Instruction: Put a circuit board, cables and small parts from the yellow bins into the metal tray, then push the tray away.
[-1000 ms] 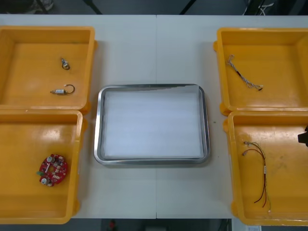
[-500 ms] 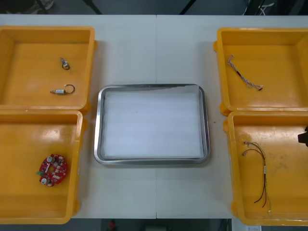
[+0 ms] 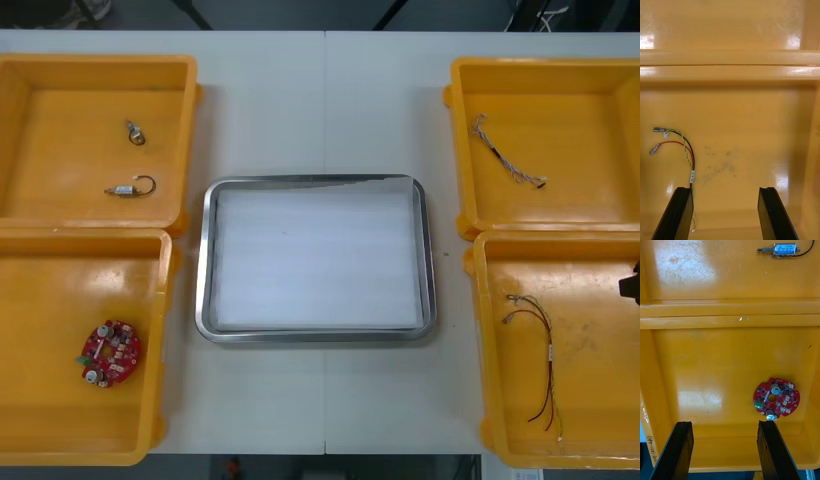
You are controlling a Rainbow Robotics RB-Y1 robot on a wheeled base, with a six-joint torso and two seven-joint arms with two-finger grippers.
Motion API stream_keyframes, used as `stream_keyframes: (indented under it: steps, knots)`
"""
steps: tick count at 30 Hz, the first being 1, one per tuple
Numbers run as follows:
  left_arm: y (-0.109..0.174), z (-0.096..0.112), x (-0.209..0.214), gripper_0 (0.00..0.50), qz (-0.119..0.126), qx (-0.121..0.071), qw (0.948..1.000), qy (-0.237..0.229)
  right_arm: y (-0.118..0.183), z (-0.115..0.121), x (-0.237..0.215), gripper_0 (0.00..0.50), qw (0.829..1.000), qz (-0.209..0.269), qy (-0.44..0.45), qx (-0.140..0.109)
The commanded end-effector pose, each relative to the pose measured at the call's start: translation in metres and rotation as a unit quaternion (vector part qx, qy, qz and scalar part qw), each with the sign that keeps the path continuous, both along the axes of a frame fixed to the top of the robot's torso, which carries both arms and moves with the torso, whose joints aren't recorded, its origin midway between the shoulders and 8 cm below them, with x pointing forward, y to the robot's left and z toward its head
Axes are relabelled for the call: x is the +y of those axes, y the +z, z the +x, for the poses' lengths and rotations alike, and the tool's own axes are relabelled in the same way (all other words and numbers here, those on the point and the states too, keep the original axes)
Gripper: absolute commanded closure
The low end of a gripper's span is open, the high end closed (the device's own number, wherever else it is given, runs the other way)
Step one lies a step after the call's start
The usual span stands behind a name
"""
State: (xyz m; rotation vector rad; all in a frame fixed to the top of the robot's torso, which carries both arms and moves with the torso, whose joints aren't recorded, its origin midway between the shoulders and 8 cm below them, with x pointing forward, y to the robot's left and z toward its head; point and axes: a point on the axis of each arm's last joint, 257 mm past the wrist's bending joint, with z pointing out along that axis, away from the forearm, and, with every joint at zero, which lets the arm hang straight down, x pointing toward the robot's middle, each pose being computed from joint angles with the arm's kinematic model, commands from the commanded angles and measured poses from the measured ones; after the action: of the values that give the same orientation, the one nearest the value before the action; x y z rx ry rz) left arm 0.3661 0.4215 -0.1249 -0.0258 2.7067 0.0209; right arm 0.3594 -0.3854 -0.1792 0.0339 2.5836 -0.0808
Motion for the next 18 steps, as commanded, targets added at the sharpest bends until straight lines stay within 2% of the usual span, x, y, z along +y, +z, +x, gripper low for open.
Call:
stream_keyframes:
  steps: [1, 18]
  knots:
    - [-0.0018, -0.0059, 0.0027, 0.000, 0.019, 0.005, 0.9997, -0.013, 0.0117, -0.0051, -0.0148, 0.000, 1.000, -0.021, -0.017, -0.010]
    - [-0.0018, -0.0059, 0.0027, 0.000, 0.019, 0.005, 0.9997, -0.013, 0.0117, -0.0051, -0.0148, 0.000, 1.000, -0.021, -0.017, -0.010]
